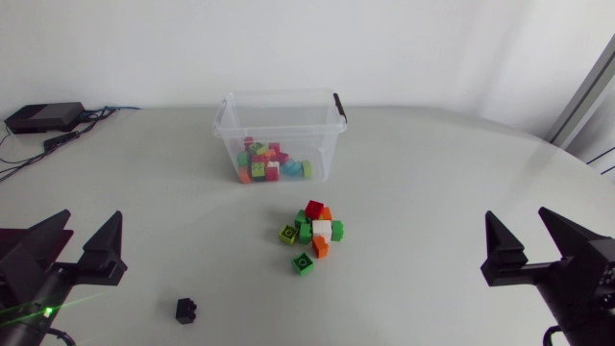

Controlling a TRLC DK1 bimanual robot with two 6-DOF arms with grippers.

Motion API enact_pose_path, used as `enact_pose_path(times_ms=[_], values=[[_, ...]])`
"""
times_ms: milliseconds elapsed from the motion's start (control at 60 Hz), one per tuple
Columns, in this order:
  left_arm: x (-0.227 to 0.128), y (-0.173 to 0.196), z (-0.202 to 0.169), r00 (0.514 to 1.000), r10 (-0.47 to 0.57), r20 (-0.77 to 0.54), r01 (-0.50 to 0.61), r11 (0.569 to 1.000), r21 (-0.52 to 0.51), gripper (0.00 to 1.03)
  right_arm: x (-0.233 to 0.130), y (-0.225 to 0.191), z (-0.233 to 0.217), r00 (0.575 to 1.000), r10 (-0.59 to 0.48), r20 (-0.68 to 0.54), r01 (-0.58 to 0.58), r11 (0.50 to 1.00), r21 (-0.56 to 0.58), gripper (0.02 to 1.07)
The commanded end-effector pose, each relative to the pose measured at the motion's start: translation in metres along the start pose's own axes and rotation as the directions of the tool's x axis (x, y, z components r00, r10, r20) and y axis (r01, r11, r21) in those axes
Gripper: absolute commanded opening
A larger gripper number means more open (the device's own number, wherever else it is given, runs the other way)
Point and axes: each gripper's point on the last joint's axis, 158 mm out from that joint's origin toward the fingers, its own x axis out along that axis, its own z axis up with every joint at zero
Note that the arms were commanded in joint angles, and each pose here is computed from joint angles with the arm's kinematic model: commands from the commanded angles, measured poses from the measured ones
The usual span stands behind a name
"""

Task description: Place the duplo bricks in the container

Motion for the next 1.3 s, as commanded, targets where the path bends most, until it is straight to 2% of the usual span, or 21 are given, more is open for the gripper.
enact_pose_path(times_ms=[0, 433, 600, 800, 1000, 1100, 1183, 1283], values=[[0.001, 0.003, -0.005, 1.000, 0.014, 0.000, -0.014, 1.000, -0.004, 0.99, 0.001, 0.001, -0.009, 1.000, -0.001, -0.020, 0.002, 1.000, 0.013, 1.03], [0.001, 0.006, -0.004, 1.000, 0.023, 0.007, -0.023, 1.000, -0.007, 0.99, 0.001, 0.001, -0.008, 1.000, 0.000, -0.012, 0.000, 1.000, 0.013, 1.03], [-0.003, 0.008, 0.021, 0.997, 0.031, 0.069, -0.030, 0.999, -0.011, 0.99, 0.000, -0.002, 0.001, 1.000, -0.011, 0.004, 0.011, 1.000, 0.013, 1.03], [-0.006, 0.005, 0.053, 0.996, 0.015, 0.092, -0.014, 1.000, -0.011, 0.97, -0.005, -0.004, 0.034, 0.998, -0.014, 0.055, 0.013, 1.000, 0.013, 1.03], [0.010, -0.006, 0.068, 0.999, -0.034, -0.008, 0.034, 0.999, -0.011, 0.97, 0.002, -0.004, 0.055, 0.999, -0.005, 0.032, 0.004, 1.000, 0.014, 1.02], [0.027, -0.009, 0.064, 0.992, -0.048, -0.117, 0.047, 0.999, -0.012, 0.95, 0.007, -0.002, 0.063, 1.000, 0.006, 0.013, -0.006, 1.000, 0.014, 1.02], [0.042, -0.022, 0.055, 0.969, -0.095, -0.230, 0.097, 0.995, -0.003, 0.91, 0.016, 0.001, 0.064, 0.999, 0.016, -0.034, -0.016, 1.000, 0.014, 1.02], [0.056, -0.031, 0.038, 0.930, -0.120, -0.346, 0.127, 0.992, -0.002, 0.91, 0.028, 0.000, 0.061, 0.995, 0.016, -0.101, -0.014, 1.000, 0.025, 1.02]])
